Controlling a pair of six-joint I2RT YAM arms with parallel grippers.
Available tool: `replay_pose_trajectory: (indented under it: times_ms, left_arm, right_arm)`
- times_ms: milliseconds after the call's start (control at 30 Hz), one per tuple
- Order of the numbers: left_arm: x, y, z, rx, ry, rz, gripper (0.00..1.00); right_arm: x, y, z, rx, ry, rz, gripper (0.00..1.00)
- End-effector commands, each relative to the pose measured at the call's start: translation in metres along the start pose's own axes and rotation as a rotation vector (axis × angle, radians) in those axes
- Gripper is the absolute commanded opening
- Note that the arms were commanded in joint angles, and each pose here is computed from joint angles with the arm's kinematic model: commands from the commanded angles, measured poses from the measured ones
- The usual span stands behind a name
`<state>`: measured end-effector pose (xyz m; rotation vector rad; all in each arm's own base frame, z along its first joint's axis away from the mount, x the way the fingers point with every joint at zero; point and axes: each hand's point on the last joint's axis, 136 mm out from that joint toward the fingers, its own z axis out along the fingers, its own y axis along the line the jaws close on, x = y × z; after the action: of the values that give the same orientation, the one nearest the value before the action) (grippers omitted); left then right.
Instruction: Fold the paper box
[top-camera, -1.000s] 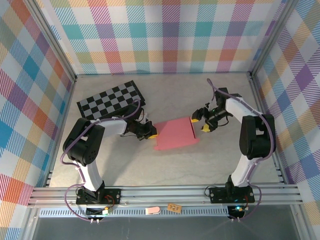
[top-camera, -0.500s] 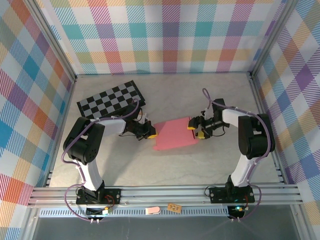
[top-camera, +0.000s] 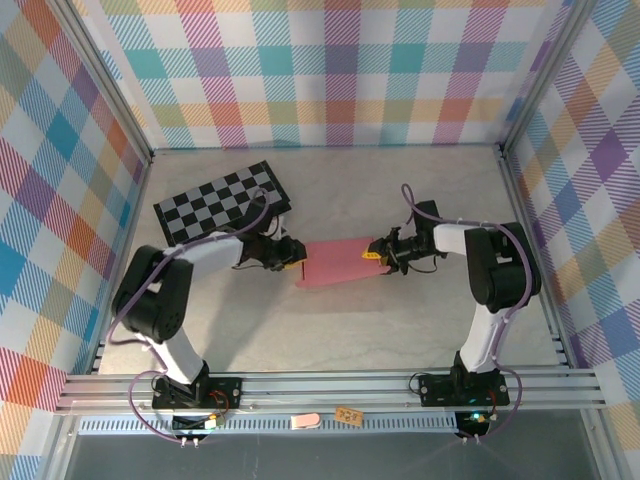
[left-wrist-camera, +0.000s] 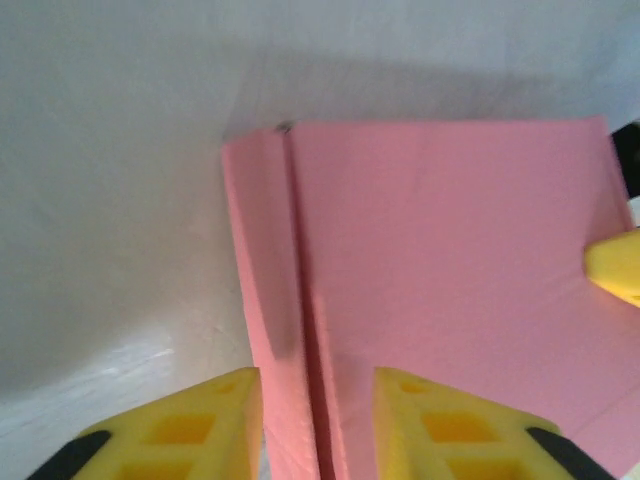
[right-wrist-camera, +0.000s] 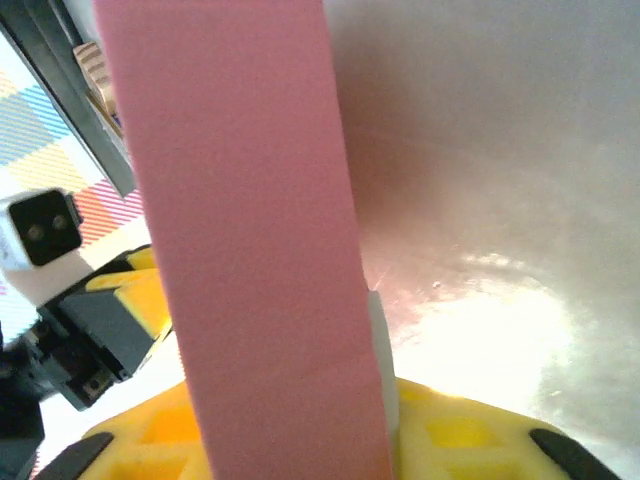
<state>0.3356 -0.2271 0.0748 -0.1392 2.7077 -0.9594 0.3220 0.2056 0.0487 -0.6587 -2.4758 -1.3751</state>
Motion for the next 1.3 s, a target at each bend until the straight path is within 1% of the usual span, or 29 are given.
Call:
replay_pose_trajectory:
  times_ms: [0,33,100,133,200,233,267,300,333,367,433,467,500,667,767,833,900,1000,1167,1233,1267]
  left_arm:
    - [-0.043,-0.045,-0.054,-0.025,-0.256,0.27,0.41]
    - [-0.047,-0.06,-0.066,-0.011,-0.31,0.354,0.48]
    - [-0.052,-0.086,-0.084,-0.003,-0.402,0.505,0.66]
    - [-0.052,-0.093,-0.087,0.014,-0.41,0.537,0.68]
    - [-0.048,-0.114,-0.093,0.079,-0.412,0.633,0.65]
    - [-0.036,-0.131,-0.096,0.126,-0.394,0.74,0.64]
    - [-0.018,-0.147,-0.099,0.157,-0.358,0.88,0.64]
    - [0.001,-0.155,-0.098,0.145,-0.308,1.014,0.65]
    - [0.022,-0.157,-0.093,0.095,-0.235,1.172,0.67]
    - [0.043,-0.151,-0.085,0.032,-0.145,1.32,0.67]
    - [0.068,-0.138,-0.073,-0.044,-0.027,1.507,0.69]
    - [0.077,-0.131,-0.068,-0.057,0.016,1.573,0.7]
    - [0.082,-0.126,-0.064,-0.071,0.037,1.615,0.7]
    - [0.088,-0.118,-0.052,-0.102,0.08,1.742,0.73]
    - [0.081,-0.108,-0.035,-0.181,0.104,1.79,0.74]
    - [0.073,-0.105,-0.023,-0.221,0.086,1.803,0.75]
    - [0.069,-0.107,-0.013,-0.222,0.074,1.814,0.75]
    - [0.068,-0.107,0.0,-0.213,0.096,1.816,0.75]
    - [0.055,-0.11,0.019,-0.256,0.077,1.826,0.74]
    - [0.047,-0.115,0.024,-0.27,0.058,1.799,0.73]
    - [0.045,-0.117,0.026,-0.269,0.061,1.778,0.7]
  right_arm:
    - [0.01,-0.023,0.0,0.116,0.04,0.311,0.21]
    - [0.014,-0.024,-0.001,0.123,0.066,0.363,0.21]
    - [0.022,-0.021,-0.005,0.139,0.108,0.429,0.21]
    - [0.024,-0.019,-0.008,0.145,0.117,0.446,0.21]
    - [0.03,-0.016,-0.015,0.167,0.138,0.485,0.21]
    - [0.033,-0.015,-0.021,0.176,0.146,0.513,0.22]
    - [0.034,-0.012,-0.026,0.169,0.152,0.53,0.22]
    - [0.035,-0.011,-0.03,0.168,0.158,0.539,0.22]
    - [0.036,-0.01,-0.036,0.176,0.161,0.548,0.22]
    - [0.037,-0.01,-0.04,0.189,0.162,0.547,0.22]
    - [0.037,-0.01,-0.045,0.195,0.176,0.559,0.22]
    - [0.037,-0.01,-0.045,0.188,0.185,0.57,0.22]
    - [0.037,-0.011,-0.046,0.186,0.191,0.579,0.22]
    - [0.036,-0.012,-0.044,0.195,0.216,0.597,0.22]
    - [0.036,-0.012,-0.044,0.206,0.226,0.594,0.22]
    - [0.037,-0.011,-0.045,0.205,0.232,0.593,0.22]
    - [0.036,-0.011,-0.045,0.204,0.234,0.597,0.22]
    - [0.036,-0.009,-0.045,0.2,0.238,0.596,0.23]
    - [0.036,-0.007,-0.045,0.185,0.247,0.603,0.23]
    - [0.036,-0.006,-0.045,0.179,0.25,0.607,0.23]
    - [0.036,-0.006,-0.045,0.179,0.25,0.606,0.24]
